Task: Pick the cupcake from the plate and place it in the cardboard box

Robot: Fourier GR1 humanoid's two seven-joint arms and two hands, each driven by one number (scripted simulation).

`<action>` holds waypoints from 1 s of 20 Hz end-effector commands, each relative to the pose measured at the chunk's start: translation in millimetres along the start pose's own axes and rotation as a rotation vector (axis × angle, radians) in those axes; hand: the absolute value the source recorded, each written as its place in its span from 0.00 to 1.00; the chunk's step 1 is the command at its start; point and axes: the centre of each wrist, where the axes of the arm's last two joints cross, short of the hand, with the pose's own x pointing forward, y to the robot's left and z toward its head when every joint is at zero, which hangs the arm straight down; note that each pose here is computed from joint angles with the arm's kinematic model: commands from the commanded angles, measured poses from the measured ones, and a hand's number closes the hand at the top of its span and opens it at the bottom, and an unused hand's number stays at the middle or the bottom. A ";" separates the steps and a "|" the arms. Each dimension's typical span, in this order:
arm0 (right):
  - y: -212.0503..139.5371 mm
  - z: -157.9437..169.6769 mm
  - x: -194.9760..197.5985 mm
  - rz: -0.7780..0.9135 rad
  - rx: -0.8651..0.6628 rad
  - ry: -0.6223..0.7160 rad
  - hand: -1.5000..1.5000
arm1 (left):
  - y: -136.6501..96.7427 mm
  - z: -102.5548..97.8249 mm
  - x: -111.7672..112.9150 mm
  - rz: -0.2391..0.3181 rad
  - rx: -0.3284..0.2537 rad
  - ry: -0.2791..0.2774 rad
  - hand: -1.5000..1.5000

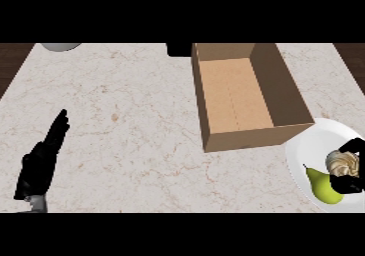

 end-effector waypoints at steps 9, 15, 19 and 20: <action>-79.1 68.3 42.8 -0.333 -0.224 -0.258 1.00 | -2.9 -1.7 -2.6 0.004 -0.023 0.005 0.50; -114.3 79.1 65.1 -0.490 -0.268 -0.433 1.00 | -5.8 -8.2 8.0 -0.013 -0.005 0.008 0.50; -128.9 68.7 110.3 -0.528 -0.265 -0.466 1.00 | -7.3 2.8 7.5 0.004 -0.025 0.003 0.50; -125.0 74.6 102.4 -0.530 -0.264 -0.490 1.00 | -10.1 -4.1 8.5 0.004 -0.018 0.000 0.50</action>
